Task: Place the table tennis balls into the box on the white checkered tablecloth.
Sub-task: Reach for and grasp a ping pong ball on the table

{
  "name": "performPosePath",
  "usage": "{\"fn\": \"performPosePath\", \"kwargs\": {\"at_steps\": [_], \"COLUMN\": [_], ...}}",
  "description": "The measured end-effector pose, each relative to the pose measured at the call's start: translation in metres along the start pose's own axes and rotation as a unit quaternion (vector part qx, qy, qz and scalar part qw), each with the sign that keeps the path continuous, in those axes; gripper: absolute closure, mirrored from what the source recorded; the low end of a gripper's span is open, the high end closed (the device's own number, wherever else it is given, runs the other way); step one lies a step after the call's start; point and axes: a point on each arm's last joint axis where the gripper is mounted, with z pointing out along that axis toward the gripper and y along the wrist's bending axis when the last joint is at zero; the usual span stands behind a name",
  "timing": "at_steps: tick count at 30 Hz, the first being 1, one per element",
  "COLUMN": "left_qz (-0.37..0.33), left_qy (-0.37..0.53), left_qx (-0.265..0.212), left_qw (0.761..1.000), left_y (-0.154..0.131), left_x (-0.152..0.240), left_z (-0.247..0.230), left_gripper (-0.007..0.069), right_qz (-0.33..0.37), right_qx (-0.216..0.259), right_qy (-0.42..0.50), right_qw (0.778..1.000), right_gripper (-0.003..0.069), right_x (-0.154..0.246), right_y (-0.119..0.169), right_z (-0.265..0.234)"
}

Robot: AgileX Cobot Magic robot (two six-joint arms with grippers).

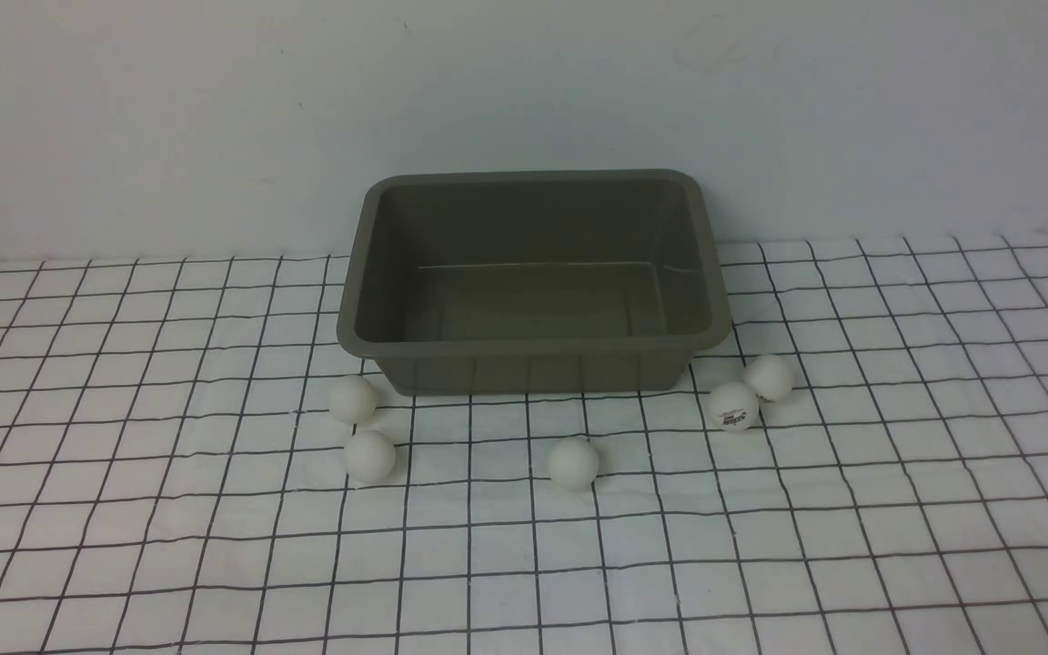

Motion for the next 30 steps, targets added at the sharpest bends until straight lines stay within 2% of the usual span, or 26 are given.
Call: {"fn": "performPosePath", "kwargs": {"at_steps": [5,10,16,22,26,30], "left_qz": [0.000,0.000,0.000,0.000,0.000,0.000], "left_qy": [0.000,0.000,0.000,0.000,0.000,0.000], "left_qx": [0.000,0.000,0.000,0.000,0.000,0.000], "left_qw": [1.000,1.000,1.000,1.000,1.000,1.000], "left_y": [0.000,0.000,0.000,0.000,0.000,0.000], "left_x": [0.000,0.000,0.000,0.000,0.000,0.000], "left_z": [0.000,0.000,0.000,0.000,0.000,0.000], "left_gripper": [0.0633,0.0633,0.0633,0.0633,0.0633,0.0633], "right_qz": [0.000,0.000,0.001,0.009,0.052,0.096], "right_qx": [0.000,-0.004,-0.007,-0.007,-0.038,-0.073], "right_qy": [-0.002,-0.042,-0.109,-0.135,-0.146,-0.148], "right_qw": [1.000,0.999,0.994,0.991,0.987,0.982], "right_gripper": [0.0676,0.0676,0.0676,0.0676,0.0676,0.0676], "right_x": [0.000,-0.011,-0.068,-0.121,-0.140,-0.142], "right_y": [0.000,0.001,0.004,0.006,0.011,0.016], "right_z": [0.000,-0.002,-0.026,-0.068,-0.089,-0.092]}}
